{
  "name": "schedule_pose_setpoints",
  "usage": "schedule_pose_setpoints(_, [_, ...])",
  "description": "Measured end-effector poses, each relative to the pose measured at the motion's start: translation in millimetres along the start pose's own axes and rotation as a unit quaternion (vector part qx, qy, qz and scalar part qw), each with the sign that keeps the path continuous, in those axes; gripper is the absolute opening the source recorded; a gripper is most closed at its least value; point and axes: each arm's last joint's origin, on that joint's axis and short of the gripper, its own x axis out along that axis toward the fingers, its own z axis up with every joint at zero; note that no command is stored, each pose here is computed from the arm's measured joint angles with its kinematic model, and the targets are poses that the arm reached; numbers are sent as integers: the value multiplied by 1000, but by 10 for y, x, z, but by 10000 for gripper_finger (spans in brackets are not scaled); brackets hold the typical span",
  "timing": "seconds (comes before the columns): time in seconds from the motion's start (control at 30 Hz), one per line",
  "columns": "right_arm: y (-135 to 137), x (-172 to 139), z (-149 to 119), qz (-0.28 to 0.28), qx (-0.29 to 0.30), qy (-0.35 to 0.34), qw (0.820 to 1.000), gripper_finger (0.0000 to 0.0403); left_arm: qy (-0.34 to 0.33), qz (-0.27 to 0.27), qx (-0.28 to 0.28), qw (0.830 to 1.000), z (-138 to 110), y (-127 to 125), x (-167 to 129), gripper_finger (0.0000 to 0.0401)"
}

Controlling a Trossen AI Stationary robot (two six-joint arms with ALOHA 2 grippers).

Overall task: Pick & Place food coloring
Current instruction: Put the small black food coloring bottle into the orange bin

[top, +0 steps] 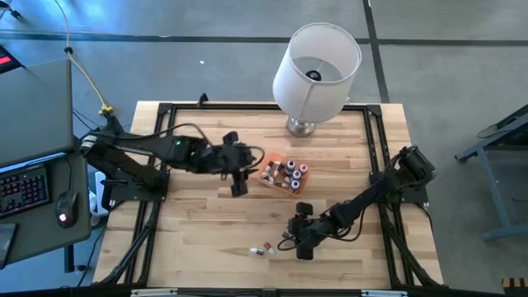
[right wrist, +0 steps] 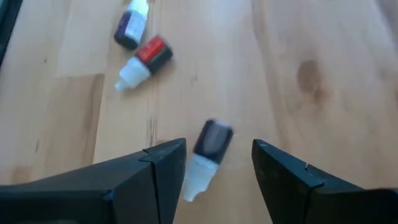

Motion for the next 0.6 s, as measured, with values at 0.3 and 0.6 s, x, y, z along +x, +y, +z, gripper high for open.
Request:
schedule_pose_setpoints(0.3, [6, 215, -82, 13, -2, -1, 1000, 173, -20, 16, 39, 999, -104, -296, -387, 159])
schedule_pose_setpoints(0.6, [-53, 208, -118, -11, -49, 29, 998, 122, -18, -9, 53, 998, -292, -677, -639, 159])
